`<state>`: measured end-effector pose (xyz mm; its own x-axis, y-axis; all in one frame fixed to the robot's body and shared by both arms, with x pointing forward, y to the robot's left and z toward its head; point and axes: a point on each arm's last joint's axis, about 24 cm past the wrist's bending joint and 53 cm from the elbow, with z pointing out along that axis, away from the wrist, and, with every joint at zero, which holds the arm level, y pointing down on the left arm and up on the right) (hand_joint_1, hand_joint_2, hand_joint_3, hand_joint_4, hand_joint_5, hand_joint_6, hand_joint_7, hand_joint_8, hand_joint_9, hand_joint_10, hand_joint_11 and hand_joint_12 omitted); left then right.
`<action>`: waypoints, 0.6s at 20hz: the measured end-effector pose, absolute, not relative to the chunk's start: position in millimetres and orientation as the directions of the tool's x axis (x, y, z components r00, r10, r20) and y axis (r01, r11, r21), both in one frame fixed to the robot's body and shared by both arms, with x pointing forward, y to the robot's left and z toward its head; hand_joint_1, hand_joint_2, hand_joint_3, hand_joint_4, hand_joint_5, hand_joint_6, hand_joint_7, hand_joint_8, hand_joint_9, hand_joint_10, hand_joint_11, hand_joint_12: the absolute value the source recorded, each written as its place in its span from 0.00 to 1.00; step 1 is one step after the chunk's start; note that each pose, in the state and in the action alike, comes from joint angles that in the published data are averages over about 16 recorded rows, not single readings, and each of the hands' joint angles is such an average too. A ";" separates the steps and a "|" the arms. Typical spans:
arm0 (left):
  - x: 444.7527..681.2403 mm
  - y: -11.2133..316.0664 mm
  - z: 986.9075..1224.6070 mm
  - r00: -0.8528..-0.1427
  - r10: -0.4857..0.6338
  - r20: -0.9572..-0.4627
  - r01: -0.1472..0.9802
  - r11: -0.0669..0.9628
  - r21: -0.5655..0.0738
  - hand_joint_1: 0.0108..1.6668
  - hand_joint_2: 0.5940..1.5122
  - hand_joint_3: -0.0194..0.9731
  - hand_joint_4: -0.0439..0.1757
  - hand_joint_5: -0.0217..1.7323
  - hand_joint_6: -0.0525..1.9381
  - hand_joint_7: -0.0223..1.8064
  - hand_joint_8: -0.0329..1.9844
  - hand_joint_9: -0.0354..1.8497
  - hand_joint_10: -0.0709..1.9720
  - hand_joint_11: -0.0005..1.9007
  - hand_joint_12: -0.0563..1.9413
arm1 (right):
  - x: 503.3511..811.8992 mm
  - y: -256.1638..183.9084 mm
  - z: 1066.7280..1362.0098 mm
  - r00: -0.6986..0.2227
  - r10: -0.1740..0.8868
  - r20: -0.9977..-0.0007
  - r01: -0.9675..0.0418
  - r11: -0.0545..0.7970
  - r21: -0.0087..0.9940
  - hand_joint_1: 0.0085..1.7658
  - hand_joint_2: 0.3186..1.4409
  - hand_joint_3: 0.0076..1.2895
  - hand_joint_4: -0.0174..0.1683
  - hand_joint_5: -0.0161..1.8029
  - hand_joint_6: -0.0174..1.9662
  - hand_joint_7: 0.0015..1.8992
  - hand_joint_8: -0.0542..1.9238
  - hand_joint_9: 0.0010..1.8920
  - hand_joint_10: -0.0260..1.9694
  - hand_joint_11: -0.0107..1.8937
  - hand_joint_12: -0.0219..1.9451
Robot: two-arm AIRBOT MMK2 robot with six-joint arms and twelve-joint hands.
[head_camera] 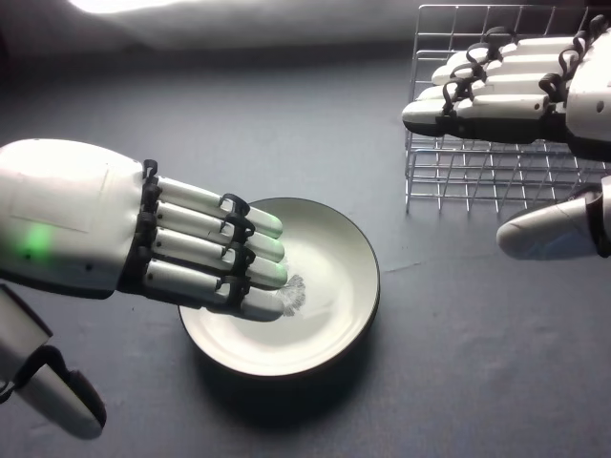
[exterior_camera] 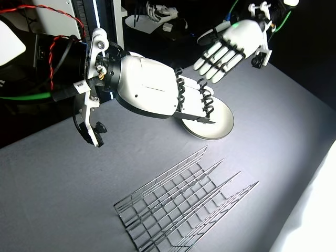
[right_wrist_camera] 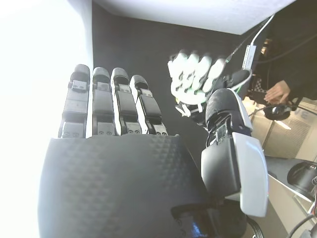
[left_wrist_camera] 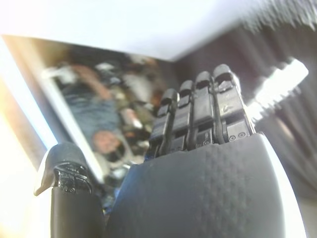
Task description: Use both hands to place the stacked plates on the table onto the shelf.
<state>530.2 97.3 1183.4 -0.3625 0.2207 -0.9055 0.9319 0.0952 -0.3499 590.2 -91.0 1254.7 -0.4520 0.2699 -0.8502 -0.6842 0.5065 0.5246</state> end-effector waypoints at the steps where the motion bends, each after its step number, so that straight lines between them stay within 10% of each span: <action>1: 530.3 97.6 1179.0 -0.362 0.238 -0.902 0.932 0.091 -0.350 0.00 0.53 0.04 0.19 0.02 0.03 0.02 0.01 0.03 0.03 0.01 0.03 | 590.3 -91.3 1254.6 -0.452 0.270 -0.850 -0.684 0.507 0.525 0.01 0.81 0.02 0.10 0.02 0.00 0.02 0.03 0.01 0.00 0.02 0.02; 12: 548.4 104.9 1133.1 -0.267 0.369 -0.890 0.964 0.099 -0.248 0.00 0.52 0.04 0.20 0.02 0.03 0.02 0.01 0.03 0.03 0.01 0.03 | 591.1 -92.7 1254.4 -0.450 0.269 -0.851 -0.685 0.508 0.523 0.01 0.82 0.02 0.10 0.02 0.00 0.01 0.03 0.01 0.00 0.02 0.02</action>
<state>548.4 104.9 1133.1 -0.2668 0.3693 -0.8902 0.9637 0.0988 -0.2479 591.1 -92.7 1254.4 -0.4502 0.2692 -0.8514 -0.6846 0.5081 0.5226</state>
